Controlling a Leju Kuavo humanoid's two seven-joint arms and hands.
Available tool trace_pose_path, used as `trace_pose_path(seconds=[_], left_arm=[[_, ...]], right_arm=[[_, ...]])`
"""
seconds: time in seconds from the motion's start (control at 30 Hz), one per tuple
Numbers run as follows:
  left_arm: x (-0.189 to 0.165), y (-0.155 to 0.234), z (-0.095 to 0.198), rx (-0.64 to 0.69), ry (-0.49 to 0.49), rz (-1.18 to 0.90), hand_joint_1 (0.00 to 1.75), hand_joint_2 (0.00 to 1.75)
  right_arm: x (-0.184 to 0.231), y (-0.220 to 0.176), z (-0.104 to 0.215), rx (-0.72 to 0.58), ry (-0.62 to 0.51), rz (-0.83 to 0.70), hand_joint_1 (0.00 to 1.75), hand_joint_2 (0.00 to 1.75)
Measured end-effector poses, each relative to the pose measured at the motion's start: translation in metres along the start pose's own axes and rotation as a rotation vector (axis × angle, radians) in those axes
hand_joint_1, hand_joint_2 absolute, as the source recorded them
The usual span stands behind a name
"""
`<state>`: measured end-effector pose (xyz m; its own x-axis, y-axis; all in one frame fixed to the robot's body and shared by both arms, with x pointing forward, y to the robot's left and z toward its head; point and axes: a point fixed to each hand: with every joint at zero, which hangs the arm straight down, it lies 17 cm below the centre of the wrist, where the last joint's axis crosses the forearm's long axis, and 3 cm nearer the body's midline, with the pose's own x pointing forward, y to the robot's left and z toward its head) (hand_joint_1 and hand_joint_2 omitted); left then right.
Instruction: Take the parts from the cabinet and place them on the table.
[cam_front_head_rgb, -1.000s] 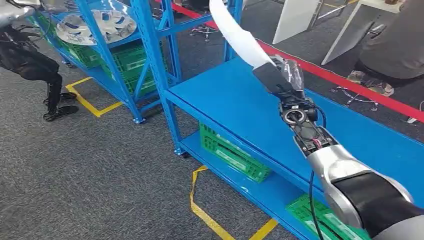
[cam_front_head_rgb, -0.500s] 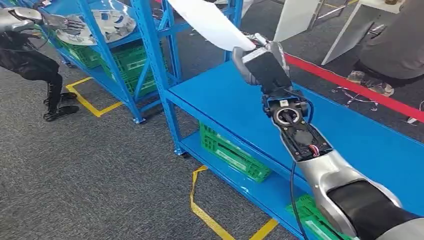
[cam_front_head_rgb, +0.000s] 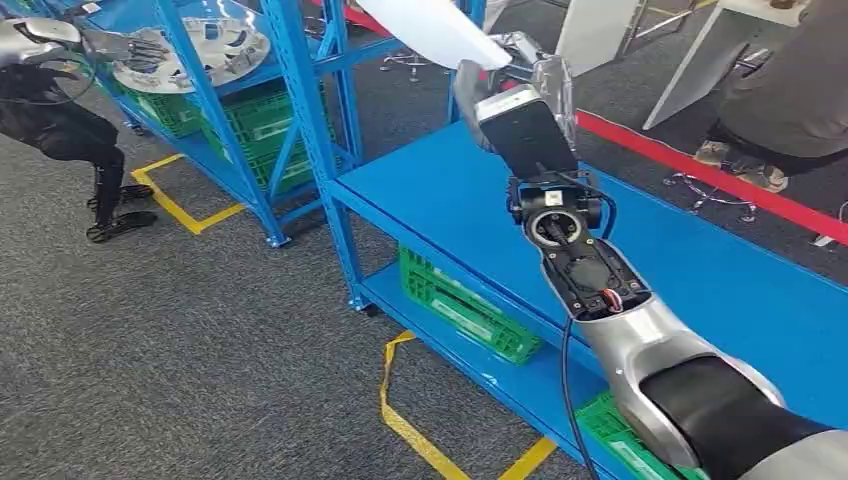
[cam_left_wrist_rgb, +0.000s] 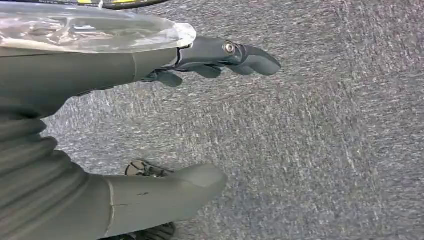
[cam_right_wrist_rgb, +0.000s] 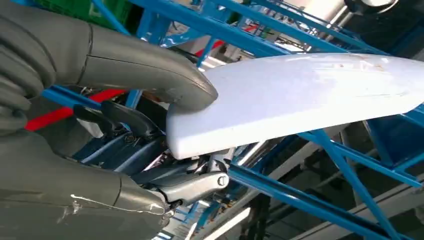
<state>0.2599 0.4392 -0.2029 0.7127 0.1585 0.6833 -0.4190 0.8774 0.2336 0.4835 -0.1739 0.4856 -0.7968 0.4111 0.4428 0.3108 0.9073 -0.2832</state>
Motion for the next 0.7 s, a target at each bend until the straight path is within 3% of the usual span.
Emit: trace_pose_path(seconds=[0.7], left_arm=[[0.002,0.022,-0.001,0.102,-0.035,-0.015,0.0,0.0]], right_arm=[[0.012,0.009,0.0,-0.014,0.002,-0.122,1.75,1.75]])
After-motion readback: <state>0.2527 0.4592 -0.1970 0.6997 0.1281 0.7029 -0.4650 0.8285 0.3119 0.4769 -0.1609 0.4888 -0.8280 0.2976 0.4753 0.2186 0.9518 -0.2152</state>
